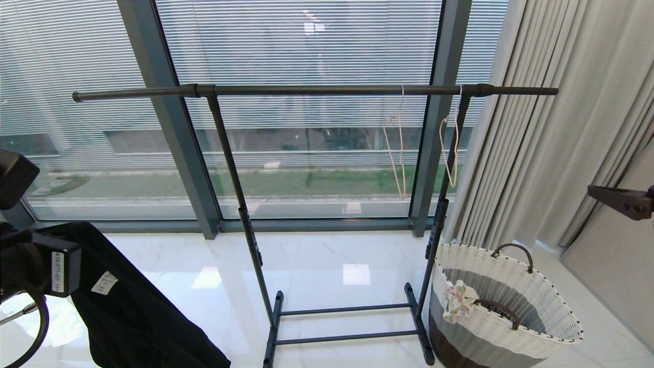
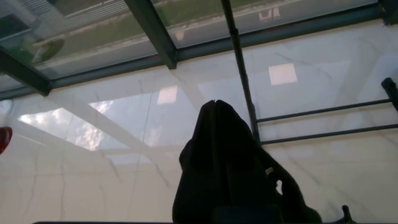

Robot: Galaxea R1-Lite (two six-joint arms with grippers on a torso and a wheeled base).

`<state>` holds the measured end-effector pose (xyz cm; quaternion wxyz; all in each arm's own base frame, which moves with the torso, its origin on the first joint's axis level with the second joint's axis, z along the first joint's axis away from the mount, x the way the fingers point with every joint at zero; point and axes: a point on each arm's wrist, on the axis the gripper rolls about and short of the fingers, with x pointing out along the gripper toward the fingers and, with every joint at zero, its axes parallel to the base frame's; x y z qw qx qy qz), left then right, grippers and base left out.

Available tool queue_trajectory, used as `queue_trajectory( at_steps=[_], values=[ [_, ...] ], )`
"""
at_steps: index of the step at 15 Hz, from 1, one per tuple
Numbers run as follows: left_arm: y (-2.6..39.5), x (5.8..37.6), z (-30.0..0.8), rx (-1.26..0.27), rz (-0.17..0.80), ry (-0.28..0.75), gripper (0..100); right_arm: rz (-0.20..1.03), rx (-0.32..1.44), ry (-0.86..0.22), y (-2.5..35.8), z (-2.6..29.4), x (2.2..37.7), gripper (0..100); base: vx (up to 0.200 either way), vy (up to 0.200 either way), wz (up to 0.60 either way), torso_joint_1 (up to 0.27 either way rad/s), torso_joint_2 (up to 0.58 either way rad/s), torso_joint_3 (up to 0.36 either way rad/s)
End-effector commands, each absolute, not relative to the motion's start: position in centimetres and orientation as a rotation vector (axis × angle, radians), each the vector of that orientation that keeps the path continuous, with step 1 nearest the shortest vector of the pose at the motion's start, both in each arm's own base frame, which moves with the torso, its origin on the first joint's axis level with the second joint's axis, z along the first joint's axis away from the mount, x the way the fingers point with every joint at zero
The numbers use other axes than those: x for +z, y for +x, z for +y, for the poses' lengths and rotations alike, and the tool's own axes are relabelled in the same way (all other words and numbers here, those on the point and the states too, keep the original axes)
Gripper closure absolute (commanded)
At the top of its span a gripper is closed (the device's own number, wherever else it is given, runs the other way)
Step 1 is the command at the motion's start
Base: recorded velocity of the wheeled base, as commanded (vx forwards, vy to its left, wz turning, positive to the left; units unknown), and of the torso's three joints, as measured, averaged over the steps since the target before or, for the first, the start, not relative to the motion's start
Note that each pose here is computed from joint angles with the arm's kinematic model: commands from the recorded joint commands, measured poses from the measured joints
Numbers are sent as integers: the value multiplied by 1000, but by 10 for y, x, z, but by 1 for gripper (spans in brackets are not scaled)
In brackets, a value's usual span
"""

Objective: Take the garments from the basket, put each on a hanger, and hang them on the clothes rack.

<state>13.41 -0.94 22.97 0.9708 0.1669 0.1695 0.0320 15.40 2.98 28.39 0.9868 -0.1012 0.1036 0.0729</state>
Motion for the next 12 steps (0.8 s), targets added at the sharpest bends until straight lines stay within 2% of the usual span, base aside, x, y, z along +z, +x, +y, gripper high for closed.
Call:
queue_trajectory(
  at_steps=[1, 12],
  values=[
    [134, 230, -10, 63, 343, 337, 100, 235, 149, -206, 171, 33, 278, 0, 200, 0, 0, -7, -7, 12],
    [130, 232, -12, 46, 323, 338, 100, 242, 183, -197, 180, 42, 274, 0, 200, 0, 0, 3, 5, 2]
  ],
)
